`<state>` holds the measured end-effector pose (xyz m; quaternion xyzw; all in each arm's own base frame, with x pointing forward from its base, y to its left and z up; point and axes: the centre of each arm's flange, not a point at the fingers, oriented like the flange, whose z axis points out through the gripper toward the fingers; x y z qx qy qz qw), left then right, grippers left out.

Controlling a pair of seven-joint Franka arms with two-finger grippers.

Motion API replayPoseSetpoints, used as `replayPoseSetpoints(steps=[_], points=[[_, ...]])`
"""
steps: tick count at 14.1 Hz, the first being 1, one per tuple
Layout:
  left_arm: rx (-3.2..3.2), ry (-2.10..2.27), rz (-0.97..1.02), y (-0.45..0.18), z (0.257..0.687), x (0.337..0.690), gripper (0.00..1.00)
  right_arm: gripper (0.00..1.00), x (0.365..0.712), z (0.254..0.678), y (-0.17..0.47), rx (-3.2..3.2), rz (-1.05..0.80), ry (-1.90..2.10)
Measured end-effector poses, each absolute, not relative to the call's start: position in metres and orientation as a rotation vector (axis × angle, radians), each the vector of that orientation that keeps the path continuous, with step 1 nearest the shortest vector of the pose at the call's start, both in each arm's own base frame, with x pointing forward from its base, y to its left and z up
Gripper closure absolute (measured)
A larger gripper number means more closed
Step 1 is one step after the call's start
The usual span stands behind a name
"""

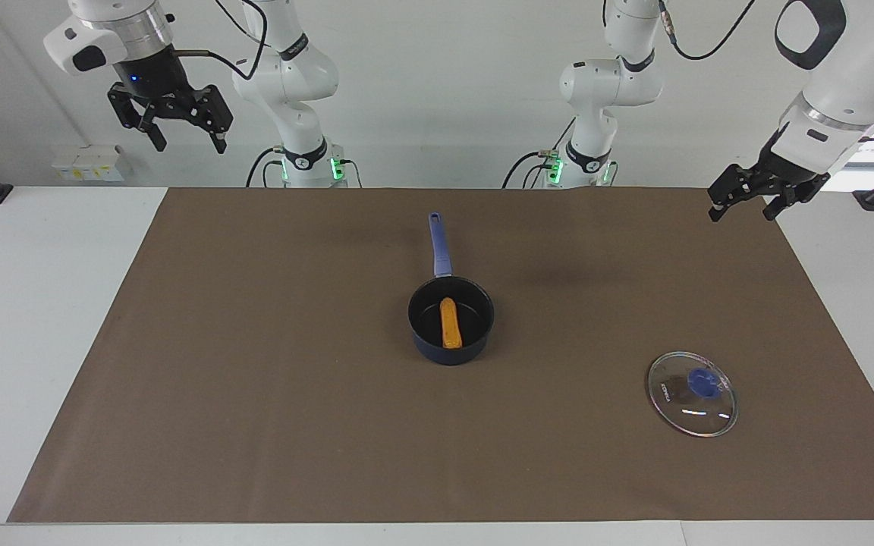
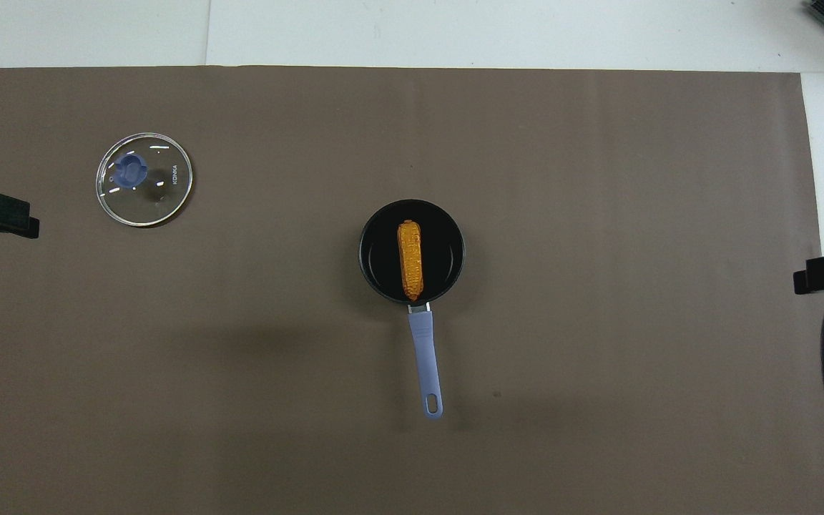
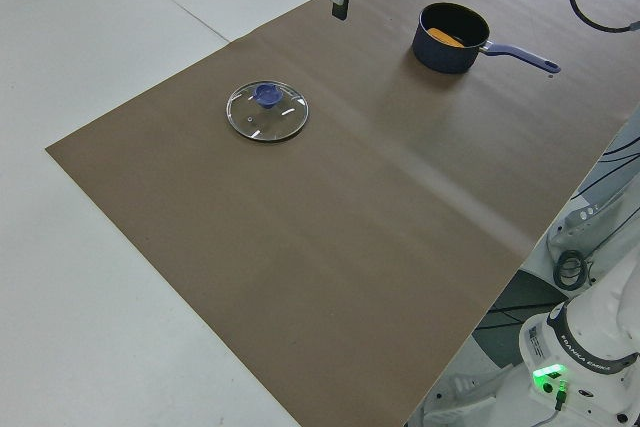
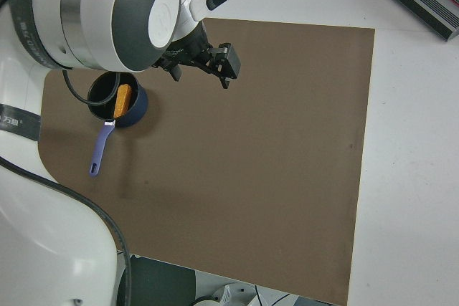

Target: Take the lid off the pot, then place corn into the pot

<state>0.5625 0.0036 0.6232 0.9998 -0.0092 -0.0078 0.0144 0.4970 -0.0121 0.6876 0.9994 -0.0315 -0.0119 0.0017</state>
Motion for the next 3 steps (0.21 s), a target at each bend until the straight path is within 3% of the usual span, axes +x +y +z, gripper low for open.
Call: replayPoseSetpoints(steps=[3], points=[[3.113, -0.029, -0.024, 0.0036, 0.6232, 0.5625, 0.00, 0.00, 0.4974, 0.6815, -0.0123, 3.135, -0.059, -0.052]])
